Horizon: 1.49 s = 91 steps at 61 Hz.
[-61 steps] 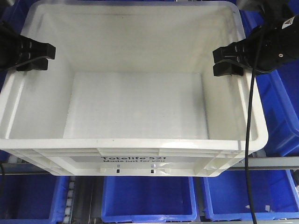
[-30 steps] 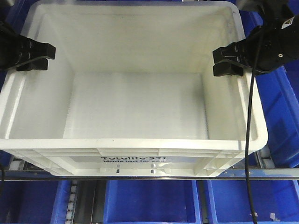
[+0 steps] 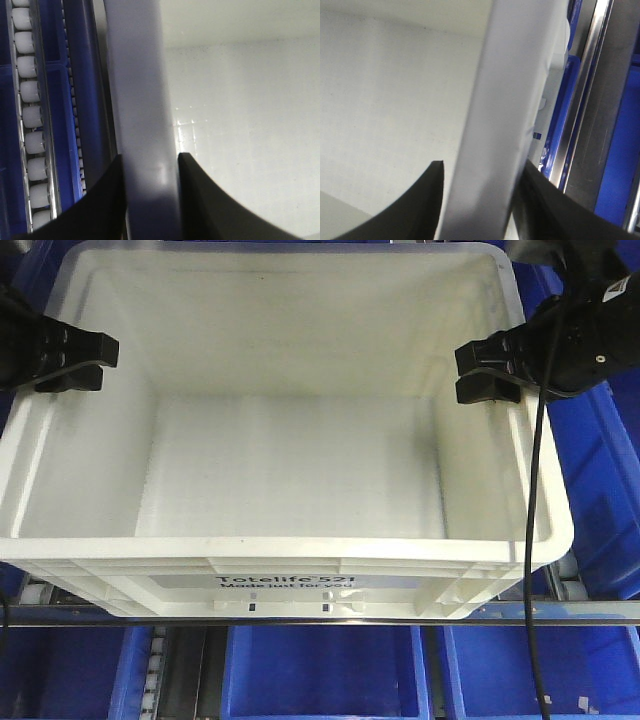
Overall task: Move bin from left to right shelf
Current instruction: 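Keep holding the tote while the base drives to the other shelf, then push the tote with both grippers onto the roller lane, away from robot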
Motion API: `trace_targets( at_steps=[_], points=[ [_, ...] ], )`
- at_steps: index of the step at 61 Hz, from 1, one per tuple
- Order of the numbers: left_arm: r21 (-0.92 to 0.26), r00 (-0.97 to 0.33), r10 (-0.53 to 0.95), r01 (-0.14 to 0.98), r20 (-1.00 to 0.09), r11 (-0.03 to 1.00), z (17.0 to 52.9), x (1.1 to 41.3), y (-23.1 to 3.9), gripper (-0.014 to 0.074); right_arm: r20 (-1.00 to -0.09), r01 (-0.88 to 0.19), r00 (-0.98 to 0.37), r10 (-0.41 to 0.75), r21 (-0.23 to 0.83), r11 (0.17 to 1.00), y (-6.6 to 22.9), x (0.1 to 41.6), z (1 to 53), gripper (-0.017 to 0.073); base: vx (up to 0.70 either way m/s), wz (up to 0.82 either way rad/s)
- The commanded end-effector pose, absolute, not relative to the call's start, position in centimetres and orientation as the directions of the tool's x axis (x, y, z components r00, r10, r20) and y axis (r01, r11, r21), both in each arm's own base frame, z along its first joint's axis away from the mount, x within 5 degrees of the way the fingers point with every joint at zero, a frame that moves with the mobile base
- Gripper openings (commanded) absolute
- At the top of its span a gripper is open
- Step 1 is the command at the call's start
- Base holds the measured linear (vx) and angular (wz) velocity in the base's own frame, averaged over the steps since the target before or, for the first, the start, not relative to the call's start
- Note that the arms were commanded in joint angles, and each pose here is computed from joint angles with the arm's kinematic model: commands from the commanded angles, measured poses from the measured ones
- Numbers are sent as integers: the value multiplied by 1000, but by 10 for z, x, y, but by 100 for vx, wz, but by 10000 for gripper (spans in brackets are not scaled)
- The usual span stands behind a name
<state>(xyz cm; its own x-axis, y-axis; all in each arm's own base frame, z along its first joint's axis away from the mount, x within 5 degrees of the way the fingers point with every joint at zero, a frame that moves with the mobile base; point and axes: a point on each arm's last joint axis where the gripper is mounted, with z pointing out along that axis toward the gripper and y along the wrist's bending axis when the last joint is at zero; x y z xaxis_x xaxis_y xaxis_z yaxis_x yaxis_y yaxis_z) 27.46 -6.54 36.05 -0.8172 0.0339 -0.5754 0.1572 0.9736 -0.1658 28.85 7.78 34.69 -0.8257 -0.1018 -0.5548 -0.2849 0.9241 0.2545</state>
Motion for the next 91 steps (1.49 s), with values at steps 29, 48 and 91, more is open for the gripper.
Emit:
trace_targets(
  at_steps=[29, 48, 91],
  points=[
    [-151, -697, 32, 200, -716, 968, 392, 270, -65, -8, -675, -308, -733, -79, 226, 924, 75, 286, 374, -4, 0, 0],
    [-152, -692, 29, 199, -721, 968, 392, 272, -65, -8, -684, -306, -726, -74, 225, 925, 75, 287, 375, -4, 0, 0],
    [-140, -645, 17, 192, -764, 971, 373, 307, -71, -8, -819, -293, -573, -33, 167, 941, 72, 306, 384, -4, 0, 0]
  ],
)
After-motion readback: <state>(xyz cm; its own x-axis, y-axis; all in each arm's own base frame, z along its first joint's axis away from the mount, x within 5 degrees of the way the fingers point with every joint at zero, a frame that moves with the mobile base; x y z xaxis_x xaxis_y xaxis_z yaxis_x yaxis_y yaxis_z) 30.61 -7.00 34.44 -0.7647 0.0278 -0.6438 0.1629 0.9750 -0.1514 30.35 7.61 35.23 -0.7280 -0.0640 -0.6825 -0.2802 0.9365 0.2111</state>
